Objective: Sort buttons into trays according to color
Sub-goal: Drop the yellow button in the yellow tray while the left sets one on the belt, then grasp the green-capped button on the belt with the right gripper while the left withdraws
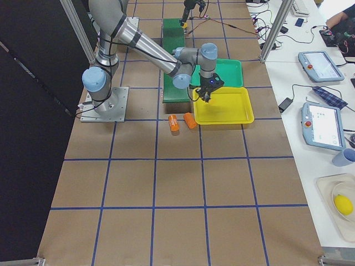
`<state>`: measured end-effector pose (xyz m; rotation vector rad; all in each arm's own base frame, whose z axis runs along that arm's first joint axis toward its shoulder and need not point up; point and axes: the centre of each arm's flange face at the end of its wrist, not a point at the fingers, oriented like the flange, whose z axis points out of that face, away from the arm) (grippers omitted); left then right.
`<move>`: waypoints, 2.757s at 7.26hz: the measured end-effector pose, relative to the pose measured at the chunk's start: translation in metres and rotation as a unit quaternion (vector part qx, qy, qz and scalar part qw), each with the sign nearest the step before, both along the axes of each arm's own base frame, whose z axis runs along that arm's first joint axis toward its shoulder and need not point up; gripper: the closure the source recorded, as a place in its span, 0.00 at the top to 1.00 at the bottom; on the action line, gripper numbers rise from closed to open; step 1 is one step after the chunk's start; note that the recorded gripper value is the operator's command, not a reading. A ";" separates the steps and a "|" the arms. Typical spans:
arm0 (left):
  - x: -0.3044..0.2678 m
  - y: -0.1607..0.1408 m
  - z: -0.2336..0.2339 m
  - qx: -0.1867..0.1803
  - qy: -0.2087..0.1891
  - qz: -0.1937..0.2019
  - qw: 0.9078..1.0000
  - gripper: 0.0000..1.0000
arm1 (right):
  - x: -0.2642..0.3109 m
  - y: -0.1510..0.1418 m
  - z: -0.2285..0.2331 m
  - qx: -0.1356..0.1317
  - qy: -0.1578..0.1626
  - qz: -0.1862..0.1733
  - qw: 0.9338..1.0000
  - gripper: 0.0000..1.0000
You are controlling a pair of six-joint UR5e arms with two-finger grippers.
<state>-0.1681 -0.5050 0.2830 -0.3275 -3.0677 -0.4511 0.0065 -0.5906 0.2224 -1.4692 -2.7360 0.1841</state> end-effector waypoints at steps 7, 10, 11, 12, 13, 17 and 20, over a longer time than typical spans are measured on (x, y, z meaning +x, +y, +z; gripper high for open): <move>0.004 0.005 0.064 -0.092 0.015 -0.046 0.995 1.00 | 0.037 0.090 0.152 0.019 -0.047 0.010 0.999 1.00; 0.012 -0.010 0.182 -0.139 0.011 -0.032 0.990 1.00 | 0.076 0.143 0.164 0.037 -0.065 0.010 0.997 1.00; 0.024 -0.009 0.214 -0.133 0.005 -0.004 0.991 1.00 | 0.095 0.148 0.158 0.042 -0.072 -0.010 0.997 1.00; 0.033 -0.008 0.234 -0.131 0.001 0.028 0.991 1.00 | 0.114 0.151 0.150 0.050 -0.075 -0.027 0.996 1.00; 0.038 -0.005 0.247 -0.134 -0.001 0.045 0.990 1.00 | 0.130 0.152 0.137 0.058 -0.077 -0.029 0.995 1.00; 0.041 0.001 0.250 -0.132 -0.003 0.054 0.990 1.00 | 0.158 0.151 0.092 0.082 -0.094 -0.061 0.990 1.00; 0.048 -0.005 0.246 -0.129 0.001 0.055 0.990 1.00 | 0.165 0.163 0.065 0.091 -0.095 -0.077 0.988 1.00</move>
